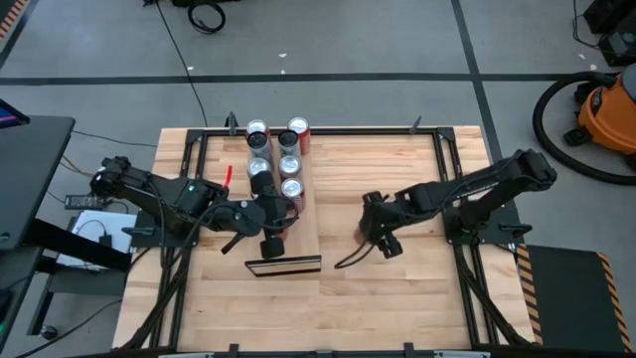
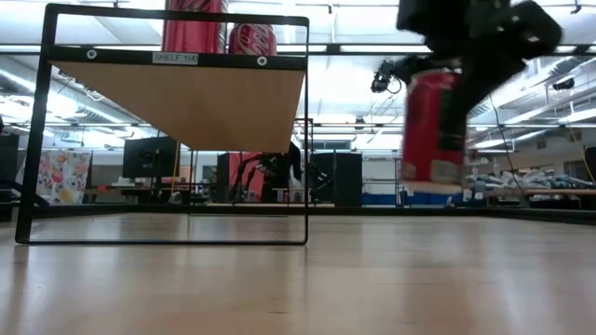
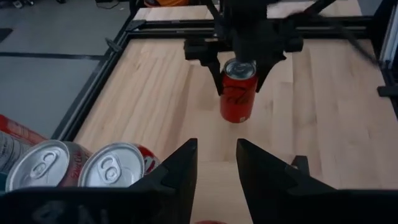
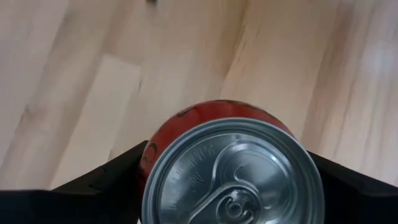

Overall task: Place canned beverage on shelf
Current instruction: Align the red and black soda can with the other red and black soda can on the shelf

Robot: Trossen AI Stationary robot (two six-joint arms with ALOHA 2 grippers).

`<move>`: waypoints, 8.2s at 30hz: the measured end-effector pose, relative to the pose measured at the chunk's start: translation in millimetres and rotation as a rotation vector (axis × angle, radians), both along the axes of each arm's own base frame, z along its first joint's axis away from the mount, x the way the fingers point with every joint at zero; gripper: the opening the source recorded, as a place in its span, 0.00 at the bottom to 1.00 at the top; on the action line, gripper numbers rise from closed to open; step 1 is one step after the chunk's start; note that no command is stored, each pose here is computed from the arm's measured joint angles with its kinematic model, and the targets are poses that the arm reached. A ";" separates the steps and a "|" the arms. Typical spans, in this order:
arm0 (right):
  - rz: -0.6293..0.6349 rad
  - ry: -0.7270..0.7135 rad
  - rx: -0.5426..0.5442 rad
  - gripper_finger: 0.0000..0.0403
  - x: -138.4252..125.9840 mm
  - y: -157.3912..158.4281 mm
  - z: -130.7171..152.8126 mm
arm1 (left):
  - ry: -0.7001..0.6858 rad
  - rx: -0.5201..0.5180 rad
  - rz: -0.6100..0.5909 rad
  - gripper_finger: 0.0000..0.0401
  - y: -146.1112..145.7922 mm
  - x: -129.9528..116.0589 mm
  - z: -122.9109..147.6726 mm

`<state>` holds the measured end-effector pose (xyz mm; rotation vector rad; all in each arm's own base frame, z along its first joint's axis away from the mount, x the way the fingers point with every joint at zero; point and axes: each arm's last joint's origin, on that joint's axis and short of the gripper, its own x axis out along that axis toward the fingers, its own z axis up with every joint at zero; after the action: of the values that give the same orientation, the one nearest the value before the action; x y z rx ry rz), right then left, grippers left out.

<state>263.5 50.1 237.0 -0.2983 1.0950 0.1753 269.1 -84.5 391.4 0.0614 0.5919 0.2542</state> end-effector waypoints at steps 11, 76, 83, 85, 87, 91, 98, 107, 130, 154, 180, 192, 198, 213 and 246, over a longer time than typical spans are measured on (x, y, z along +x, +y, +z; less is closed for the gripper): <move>0.118 -0.038 0.020 0.81 28.0 -9.9 -4.7 | 0.002 -0.016 0.004 0.30 -2.0 0.1 -1.4; -0.290 -0.156 0.054 0.96 -0.4 -29.6 -24.5 | 0.044 -0.031 -0.018 0.30 -2.2 -2.0 -4.4; -0.453 -0.348 0.178 0.96 -7.2 -25.5 -47.5 | 0.038 -0.034 -0.016 0.30 -1.6 -1.4 -3.9; -0.484 -0.409 0.185 0.96 -9.0 -25.8 -54.9 | 0.036 -0.034 -0.016 0.30 -1.6 -1.3 -3.8; -0.502 -0.480 0.203 0.96 -10.3 -26.4 -60.1 | 0.037 -0.034 -0.016 0.30 -1.6 -1.3 -3.9; -0.510 -0.602 0.231 0.96 -13.0 -27.2 -65.7 | 0.037 -0.034 -0.016 0.30 -1.6 -1.3 -3.9; -0.525 -0.641 0.205 0.96 -14.7 -28.6 -67.8 | 0.038 -0.033 -0.016 0.30 -1.6 -1.3 -3.9; -0.342 -0.598 0.146 0.87 -14.0 -33.5 -68.8 | 0.038 -0.030 -0.018 0.30 -1.6 -1.3 -3.9; 0.082 -0.533 0.266 0.85 -15.7 -59.7 -71.1 | 0.039 -0.030 -0.018 0.30 -1.6 -1.4 -4.0; -0.100 -0.354 0.043 0.98 -25.7 -54.2 -86.6 | 0.038 -0.033 -0.016 0.30 -1.6 -1.4 -4.0; -0.235 -0.486 0.248 0.87 5.2 -38.8 -112.7 | 0.038 -0.033 -0.016 0.30 -1.7 -1.4 -3.9; -0.209 -0.592 0.243 0.81 -0.2 -42.3 -47.4 | 0.036 0.011 -0.016 0.30 -1.0 -1.2 -3.3; -0.150 -0.712 0.224 0.81 6.2 -41.8 9.2 | 0.015 0.009 -0.004 0.30 1.8 -9.6 20.1; 0.024 -0.649 0.262 0.81 87.1 -25.0 46.7 | 0.115 -0.010 0.015 0.30 5.3 -20.5 20.8; 0.130 -0.626 0.222 0.93 122.8 -22.5 40.9 | 0.206 -0.036 0.022 0.30 5.3 2.5 0.7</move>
<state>386.4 27.6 277.9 -0.2032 0.4311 0.2937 271.6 -79.2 392.0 0.0467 0.8023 0.2600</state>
